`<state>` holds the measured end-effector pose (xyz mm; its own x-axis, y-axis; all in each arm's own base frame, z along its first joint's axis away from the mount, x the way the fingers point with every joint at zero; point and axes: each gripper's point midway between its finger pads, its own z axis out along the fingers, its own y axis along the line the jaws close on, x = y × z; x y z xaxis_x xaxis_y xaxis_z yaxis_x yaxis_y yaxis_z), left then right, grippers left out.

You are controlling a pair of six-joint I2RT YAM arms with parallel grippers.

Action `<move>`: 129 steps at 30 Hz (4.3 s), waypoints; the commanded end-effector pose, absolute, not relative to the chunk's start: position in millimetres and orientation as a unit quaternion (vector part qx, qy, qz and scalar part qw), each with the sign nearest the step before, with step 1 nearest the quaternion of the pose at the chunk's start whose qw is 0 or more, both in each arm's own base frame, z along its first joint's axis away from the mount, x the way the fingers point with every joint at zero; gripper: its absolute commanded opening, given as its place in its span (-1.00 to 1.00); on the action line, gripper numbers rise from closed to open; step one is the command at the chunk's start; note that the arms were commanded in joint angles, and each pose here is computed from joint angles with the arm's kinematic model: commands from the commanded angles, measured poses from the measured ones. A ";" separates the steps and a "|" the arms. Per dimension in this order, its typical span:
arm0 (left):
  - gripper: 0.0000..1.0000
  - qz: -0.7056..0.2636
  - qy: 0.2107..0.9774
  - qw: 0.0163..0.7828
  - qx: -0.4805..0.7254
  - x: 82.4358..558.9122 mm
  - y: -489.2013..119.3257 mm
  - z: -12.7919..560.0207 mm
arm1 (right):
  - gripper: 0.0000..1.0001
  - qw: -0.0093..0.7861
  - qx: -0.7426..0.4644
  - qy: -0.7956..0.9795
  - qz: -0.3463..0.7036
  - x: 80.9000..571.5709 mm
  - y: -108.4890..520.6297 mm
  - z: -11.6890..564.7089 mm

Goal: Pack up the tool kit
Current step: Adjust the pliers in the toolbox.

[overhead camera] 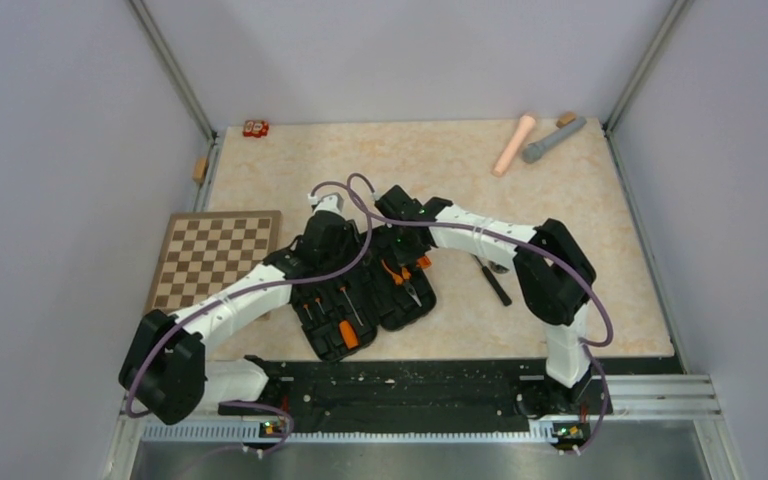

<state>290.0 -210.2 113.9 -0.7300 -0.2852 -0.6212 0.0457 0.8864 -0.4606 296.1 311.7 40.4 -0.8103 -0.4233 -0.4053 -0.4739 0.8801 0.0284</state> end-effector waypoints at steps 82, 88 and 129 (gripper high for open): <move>-1.00 -0.217 0.960 0.166 0.052 253.4 -303.0 -12.9 | -1.00 -0.024 -0.152 0.981 0.115 198.3 236.5 -57.3; -1.00 -0.216 0.946 0.234 0.052 277.1 -303.4 20.8 | -0.95 0.061 -0.185 0.962 0.191 234.2 276.0 8.5; -0.40 -0.197 0.885 0.417 -0.071 305.2 -239.8 120.9 | -0.99 0.212 -0.219 0.952 0.036 316.3 310.3 29.7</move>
<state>300.6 -231.8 120.3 -0.6523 -0.2497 -0.7156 0.0366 0.9327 -0.3588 313.8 320.0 59.9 -0.7718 -0.4240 -0.4739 -0.4820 0.8761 0.0012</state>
